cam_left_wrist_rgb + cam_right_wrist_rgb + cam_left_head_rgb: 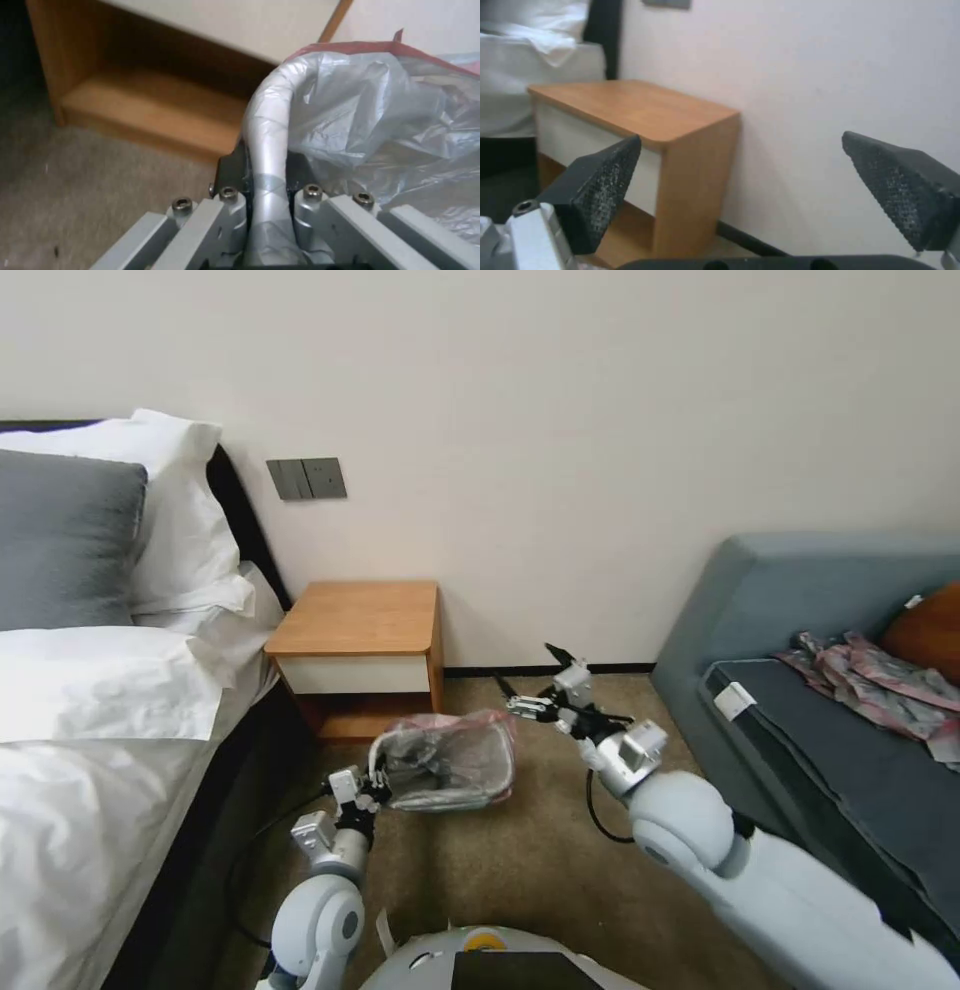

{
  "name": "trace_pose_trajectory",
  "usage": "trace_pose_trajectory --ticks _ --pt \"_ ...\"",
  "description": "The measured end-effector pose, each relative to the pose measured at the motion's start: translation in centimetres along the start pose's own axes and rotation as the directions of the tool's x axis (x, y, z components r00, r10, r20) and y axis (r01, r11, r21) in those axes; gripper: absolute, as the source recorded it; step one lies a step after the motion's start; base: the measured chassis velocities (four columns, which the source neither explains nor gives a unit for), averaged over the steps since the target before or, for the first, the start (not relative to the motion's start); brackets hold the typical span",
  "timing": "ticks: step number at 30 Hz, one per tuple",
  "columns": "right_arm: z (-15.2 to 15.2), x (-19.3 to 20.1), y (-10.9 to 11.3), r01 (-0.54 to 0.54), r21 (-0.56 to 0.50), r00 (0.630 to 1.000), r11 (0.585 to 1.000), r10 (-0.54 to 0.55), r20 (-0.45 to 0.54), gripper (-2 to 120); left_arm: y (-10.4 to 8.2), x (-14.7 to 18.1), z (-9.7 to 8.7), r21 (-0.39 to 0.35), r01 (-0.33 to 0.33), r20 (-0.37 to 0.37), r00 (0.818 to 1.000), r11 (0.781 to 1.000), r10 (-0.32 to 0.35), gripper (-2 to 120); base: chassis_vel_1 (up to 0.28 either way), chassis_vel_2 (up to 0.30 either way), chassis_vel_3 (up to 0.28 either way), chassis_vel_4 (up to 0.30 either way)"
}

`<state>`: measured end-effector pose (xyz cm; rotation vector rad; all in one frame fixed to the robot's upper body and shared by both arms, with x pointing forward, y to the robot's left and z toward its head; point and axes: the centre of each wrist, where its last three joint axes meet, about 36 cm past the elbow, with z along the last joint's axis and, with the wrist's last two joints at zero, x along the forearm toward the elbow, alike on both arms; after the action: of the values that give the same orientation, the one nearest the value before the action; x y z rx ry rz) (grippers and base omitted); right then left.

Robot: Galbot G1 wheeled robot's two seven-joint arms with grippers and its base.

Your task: Pick up the garbage bag from the table and place it over the trash can.

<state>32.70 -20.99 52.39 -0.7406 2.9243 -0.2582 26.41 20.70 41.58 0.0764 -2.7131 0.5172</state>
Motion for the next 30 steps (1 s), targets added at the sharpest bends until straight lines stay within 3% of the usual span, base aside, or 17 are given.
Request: trace_pose_trajectory --ticks 12,21,28,30 --pt "4.0 5.2 1.2 -0.26 -0.015 0.965 0.965 0.26 -0.02 100 -0.4 -1.4 1.2 -0.01 -0.037 -0.142 0.989 0.999 0.035 5 0.0 0.0 0.0 0.0" --pt "4.4 5.6 1.4 -0.299 -0.023 0.954 0.954 0.299 -0.017 100 -1.4 -2.6 2.7 -0.01 -0.049 -0.187 0.981 0.999 0.046 5 0.0 0.0 0.0 0.0" --pt "4.5 4.9 1.5 -0.297 -0.034 0.955 0.954 0.296 -0.02 100 -2.0 -3.2 2.7 -0.026 -0.036 -0.221 0.975 0.999 0.029 5 0.0 0.0 0.0 0.0" --pt "4.5 4.8 1.4 -0.301 -0.037 0.954 0.953 0.3 -0.025 100 -1.9 -3.2 2.8 -0.028 -0.032 -0.227 0.974 0.999 0.025 12 0.0 0.0 0.0 0.0"
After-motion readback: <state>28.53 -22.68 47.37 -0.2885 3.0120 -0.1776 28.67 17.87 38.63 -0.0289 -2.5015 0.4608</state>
